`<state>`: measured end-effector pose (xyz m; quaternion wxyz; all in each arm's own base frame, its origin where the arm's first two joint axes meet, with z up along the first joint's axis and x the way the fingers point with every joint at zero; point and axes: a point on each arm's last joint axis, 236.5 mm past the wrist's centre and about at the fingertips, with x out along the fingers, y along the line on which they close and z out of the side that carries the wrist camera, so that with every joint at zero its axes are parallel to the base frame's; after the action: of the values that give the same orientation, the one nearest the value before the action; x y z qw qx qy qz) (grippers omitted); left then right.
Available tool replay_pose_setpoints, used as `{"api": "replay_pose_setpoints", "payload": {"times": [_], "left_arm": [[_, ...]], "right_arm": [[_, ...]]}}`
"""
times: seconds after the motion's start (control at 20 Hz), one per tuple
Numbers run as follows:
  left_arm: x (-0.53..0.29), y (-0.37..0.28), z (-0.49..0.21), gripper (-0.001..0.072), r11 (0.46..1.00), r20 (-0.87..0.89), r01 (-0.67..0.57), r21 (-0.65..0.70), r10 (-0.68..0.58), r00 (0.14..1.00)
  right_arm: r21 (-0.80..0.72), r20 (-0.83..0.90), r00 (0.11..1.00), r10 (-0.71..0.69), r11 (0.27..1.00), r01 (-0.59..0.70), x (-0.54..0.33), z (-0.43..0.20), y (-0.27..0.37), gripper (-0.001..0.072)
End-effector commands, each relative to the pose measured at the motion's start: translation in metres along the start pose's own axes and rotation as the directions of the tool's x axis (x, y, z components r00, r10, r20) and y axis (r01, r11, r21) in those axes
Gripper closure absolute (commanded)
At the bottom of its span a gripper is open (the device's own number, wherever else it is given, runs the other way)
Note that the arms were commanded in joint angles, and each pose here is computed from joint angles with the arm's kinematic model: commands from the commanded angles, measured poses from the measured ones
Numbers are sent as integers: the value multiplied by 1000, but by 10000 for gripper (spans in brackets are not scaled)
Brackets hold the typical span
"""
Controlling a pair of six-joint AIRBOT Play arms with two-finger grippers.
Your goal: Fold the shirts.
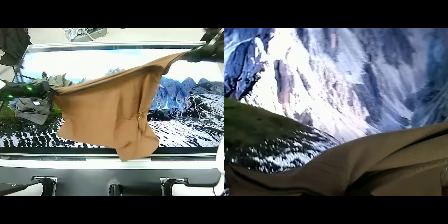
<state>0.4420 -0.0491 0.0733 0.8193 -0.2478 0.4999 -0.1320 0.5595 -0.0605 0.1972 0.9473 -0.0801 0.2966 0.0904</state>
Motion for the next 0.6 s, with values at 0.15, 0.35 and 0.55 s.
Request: {"api": "replay_pose_setpoints", "payload": {"times": [0.15, 0.35, 0.55], "left_arm": [[104, 35, -24, 665, 987, -137, 78, -143, -97, 986], [95, 27, -21, 382, 983, -155, 110, -149, -133, 979], [32, 73, -38, 176, 991, -333, -10, -137, -37, 942]], "right_arm": [[278, -115, 952, 284, 929, -244, 100, -76, 46, 666], [321, -144, 933, 331, 907, -272, 85, -81, 51, 466], [220, -327, 886, 330, 938, -268, 1, -111, 26, 256]]}}
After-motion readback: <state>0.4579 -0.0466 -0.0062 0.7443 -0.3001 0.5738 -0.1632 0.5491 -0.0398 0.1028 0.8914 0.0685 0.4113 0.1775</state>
